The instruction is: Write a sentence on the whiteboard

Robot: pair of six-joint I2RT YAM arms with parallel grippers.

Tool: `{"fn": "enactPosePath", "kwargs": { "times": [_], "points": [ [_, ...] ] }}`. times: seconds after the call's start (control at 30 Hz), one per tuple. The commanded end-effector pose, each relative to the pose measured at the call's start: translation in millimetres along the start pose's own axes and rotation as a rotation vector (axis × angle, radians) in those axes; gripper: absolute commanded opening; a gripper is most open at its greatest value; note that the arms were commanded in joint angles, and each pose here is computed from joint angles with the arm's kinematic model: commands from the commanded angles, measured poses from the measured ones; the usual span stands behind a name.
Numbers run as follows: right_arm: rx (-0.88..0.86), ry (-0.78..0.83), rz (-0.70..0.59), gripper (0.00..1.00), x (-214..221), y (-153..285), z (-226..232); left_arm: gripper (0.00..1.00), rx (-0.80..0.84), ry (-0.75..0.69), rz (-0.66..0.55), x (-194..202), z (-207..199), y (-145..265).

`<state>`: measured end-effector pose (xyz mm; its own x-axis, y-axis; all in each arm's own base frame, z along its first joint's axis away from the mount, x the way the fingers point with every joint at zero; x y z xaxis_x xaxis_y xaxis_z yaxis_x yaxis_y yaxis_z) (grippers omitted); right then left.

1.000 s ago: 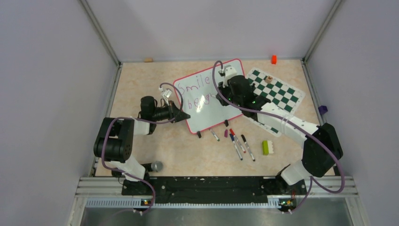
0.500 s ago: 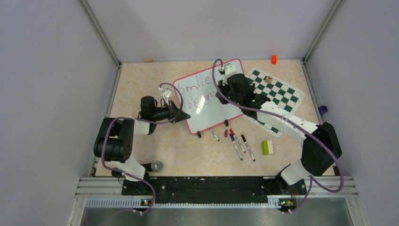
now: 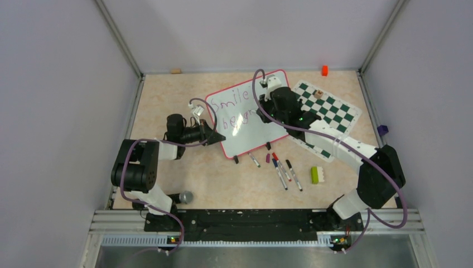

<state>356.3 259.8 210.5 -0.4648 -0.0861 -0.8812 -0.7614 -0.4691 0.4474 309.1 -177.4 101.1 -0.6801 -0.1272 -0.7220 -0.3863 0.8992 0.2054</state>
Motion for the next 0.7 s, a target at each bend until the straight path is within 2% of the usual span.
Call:
{"fn": "enactPosePath", "kwargs": {
  "times": [0.0,0.4,0.67],
  "points": [
    [0.065,-0.014,-0.088,0.0,-32,6,-16,0.0,-0.094,0.13,0.073,31,17,-1],
    [-0.041,-0.043,-0.191,0.0,-56,40,-2,0.0,-0.096,0.13,0.072,31,17,-1],
    [-0.014,-0.053,-0.146,0.0,-40,38,-10,0.0,-0.096,0.131,0.073,31,17,-1]
  ]
}}
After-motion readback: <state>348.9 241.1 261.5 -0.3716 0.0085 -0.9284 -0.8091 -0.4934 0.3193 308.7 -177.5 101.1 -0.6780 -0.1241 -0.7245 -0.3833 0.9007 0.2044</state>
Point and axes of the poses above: each gripper's point midway between its finger pads, its own y axis back along the fingers, its own z axis along the line the jaws close on, x = y × z, the point moved 2 cm from there along y, back along the fingers, and after that the axes turned 3 degrees about -y, right-handed, at the moved point
